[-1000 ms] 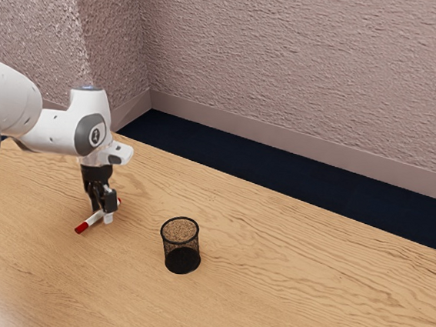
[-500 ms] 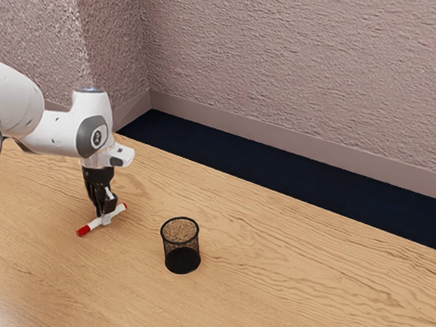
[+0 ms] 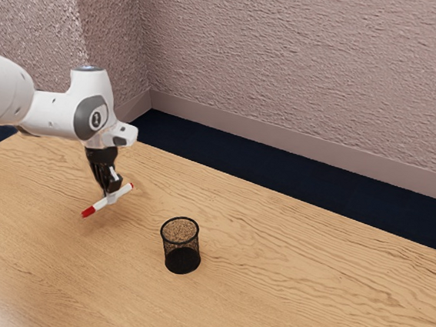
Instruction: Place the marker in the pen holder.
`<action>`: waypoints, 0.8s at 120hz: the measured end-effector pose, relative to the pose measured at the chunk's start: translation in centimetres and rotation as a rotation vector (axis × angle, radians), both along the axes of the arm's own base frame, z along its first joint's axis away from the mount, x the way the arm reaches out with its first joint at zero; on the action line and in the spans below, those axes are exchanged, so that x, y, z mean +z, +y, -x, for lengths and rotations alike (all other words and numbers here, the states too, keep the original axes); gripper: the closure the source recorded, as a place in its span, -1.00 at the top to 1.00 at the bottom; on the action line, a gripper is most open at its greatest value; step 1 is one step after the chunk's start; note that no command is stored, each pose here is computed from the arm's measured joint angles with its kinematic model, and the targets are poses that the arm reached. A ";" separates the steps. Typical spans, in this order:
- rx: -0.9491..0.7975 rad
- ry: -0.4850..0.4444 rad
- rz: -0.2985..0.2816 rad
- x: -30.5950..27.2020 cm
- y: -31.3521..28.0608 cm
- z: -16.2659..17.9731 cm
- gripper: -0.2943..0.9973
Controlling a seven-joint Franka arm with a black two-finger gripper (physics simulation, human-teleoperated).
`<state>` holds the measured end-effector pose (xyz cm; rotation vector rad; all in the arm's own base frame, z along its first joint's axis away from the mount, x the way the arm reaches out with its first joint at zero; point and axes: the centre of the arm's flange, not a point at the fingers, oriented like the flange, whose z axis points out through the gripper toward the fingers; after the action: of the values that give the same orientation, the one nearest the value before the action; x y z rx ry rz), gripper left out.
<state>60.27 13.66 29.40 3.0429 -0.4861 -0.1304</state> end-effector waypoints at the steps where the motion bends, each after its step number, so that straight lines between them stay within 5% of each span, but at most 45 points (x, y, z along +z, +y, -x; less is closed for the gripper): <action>1: -0.002 -0.007 0.000 0.5 -0.2 -0.1 -0.67; 23: -0.103 -0.182 0.030 9.2 -8.8 -2.5 -0.67; 43: -0.125 -0.316 0.158 11.4 -17.4 -3.8 -0.67; 72: 0.114 -0.434 0.419 7.8 -17.9 -3.4 -0.67; 96: 0.122 -0.551 0.438 6.2 -17.3 -3.4 -0.67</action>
<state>63.69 -3.66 35.63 2.6263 -0.2954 0.7320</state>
